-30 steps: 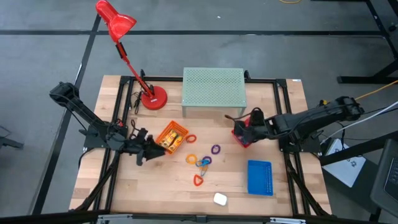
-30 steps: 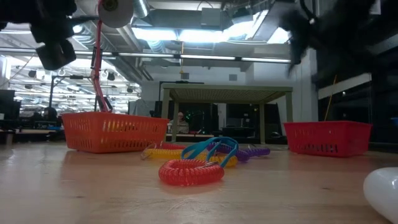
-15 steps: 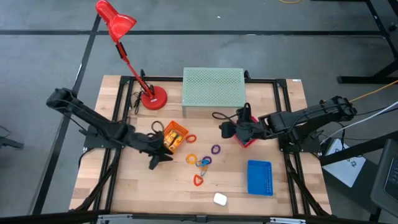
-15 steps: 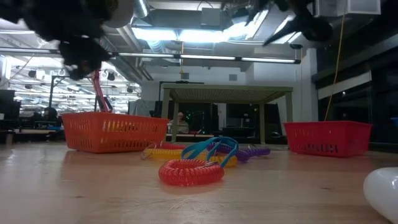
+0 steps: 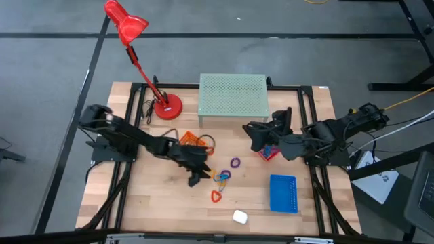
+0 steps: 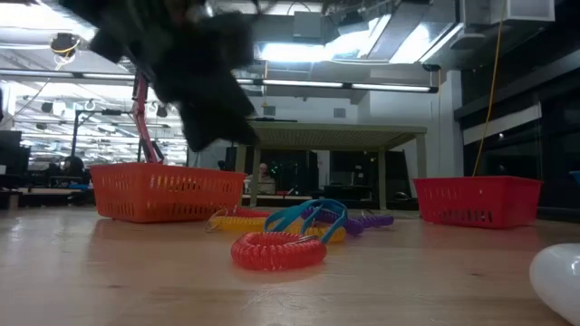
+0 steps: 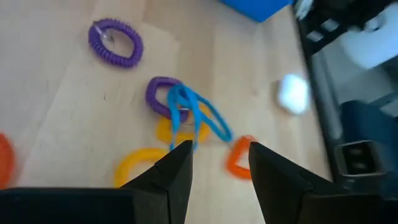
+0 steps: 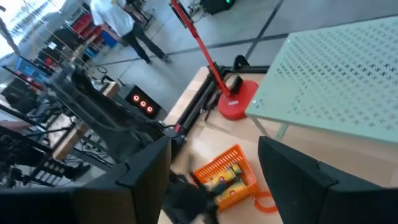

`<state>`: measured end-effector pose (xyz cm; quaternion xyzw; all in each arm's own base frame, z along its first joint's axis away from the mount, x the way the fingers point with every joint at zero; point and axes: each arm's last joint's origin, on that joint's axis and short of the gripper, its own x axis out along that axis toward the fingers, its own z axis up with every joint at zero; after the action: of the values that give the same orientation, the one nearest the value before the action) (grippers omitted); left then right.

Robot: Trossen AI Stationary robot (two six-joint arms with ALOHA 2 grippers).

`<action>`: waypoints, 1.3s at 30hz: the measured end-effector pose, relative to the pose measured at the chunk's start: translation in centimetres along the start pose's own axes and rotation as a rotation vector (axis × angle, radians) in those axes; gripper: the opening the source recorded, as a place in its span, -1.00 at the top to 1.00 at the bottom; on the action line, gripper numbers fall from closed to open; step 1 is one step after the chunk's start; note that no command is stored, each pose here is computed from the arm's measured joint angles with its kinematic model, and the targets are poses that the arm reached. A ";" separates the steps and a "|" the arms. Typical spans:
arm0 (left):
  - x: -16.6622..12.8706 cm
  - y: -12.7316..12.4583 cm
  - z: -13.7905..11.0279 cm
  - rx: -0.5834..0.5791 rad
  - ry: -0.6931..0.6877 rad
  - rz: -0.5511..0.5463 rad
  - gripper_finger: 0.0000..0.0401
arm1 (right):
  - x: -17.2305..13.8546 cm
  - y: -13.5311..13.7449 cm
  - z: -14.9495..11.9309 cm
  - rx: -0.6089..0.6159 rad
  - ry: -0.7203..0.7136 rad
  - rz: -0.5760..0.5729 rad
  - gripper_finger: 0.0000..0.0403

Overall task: Pick & Place Office Desk Supplies
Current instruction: Put the blue rubber band into the red bin

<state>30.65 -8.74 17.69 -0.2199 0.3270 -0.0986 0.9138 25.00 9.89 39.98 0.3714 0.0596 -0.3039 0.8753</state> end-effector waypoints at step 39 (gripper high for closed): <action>5.7 -0.6 0.1 0.351 0.186 0.112 0.24 | -1.3 -0.1 -1.0 -0.053 0.034 -0.005 -0.21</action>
<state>35.06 -11.08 14.88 -0.0286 0.3996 -0.1232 0.9079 23.97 11.14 39.63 0.3530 0.0837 -0.2981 0.8829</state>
